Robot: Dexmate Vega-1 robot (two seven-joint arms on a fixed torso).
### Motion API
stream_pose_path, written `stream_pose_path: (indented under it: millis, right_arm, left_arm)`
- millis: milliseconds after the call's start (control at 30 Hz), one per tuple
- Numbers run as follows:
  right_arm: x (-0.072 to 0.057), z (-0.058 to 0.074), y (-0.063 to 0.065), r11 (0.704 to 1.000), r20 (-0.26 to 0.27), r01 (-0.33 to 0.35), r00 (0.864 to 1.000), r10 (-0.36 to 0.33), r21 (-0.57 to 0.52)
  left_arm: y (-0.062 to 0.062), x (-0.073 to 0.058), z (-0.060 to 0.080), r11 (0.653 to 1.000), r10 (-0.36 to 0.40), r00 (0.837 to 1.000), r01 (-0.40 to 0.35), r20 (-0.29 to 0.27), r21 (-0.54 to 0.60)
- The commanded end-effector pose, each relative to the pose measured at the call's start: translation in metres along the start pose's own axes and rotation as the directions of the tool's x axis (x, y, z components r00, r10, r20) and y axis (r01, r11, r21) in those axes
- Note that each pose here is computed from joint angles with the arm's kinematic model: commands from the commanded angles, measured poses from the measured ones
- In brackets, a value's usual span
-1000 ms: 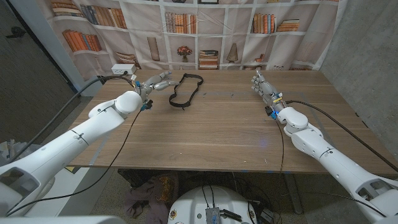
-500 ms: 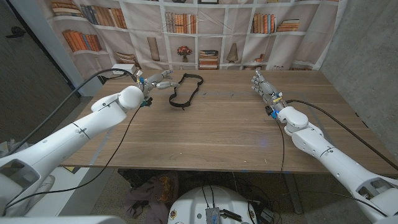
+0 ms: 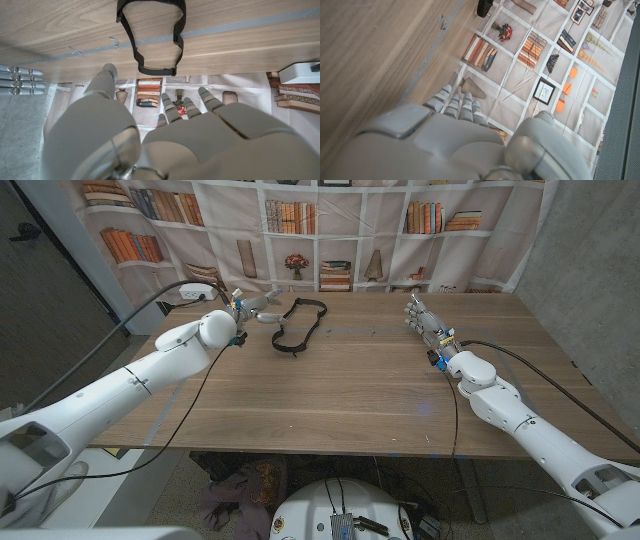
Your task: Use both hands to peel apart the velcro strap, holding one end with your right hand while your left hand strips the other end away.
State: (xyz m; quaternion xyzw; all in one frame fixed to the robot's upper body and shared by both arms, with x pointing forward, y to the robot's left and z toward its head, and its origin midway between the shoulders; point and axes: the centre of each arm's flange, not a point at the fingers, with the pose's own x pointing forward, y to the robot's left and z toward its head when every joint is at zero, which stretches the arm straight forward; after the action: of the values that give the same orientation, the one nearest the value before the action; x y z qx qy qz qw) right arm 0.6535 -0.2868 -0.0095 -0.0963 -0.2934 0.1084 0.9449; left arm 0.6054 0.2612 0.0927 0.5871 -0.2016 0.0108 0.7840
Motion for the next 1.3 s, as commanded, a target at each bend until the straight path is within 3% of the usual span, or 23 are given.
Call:
stream_pose_path:
  millis: [33,367,567,700,867,1300]
  right_arm:
    - [-0.001,0.000,0.000,1.000,0.001,0.009,1.000,-0.009,0.009]
    - [-0.004,-0.003,0.002,1.000,-0.007,0.018,1.000,-0.018,0.021]
    - [-0.004,-0.004,0.004,1.000,-0.008,0.017,1.000,-0.017,0.020]
    - [-0.003,-0.004,0.005,0.999,-0.010,0.021,1.000,-0.021,0.028]
    - [-0.001,-0.005,0.007,0.999,-0.008,0.023,1.000,-0.023,0.035]
    - [0.000,-0.006,0.009,0.999,-0.012,0.028,1.000,-0.028,0.041]
  left_arm:
    - [0.009,0.008,0.010,0.985,-0.113,0.994,0.113,-0.009,0.131]
    - [0.017,0.006,0.012,0.970,-0.148,0.989,0.148,-0.016,0.193]
    - [0.020,0.005,0.018,0.939,-0.168,0.985,0.171,-0.036,0.298]
    - [0.021,0.004,0.017,0.938,-0.179,0.983,0.180,-0.031,0.297]
    - [0.019,0.004,0.016,0.934,-0.168,0.985,0.169,-0.028,0.314]
    - [0.008,0.013,0.017,0.873,-0.187,0.981,0.194,-0.060,0.448]
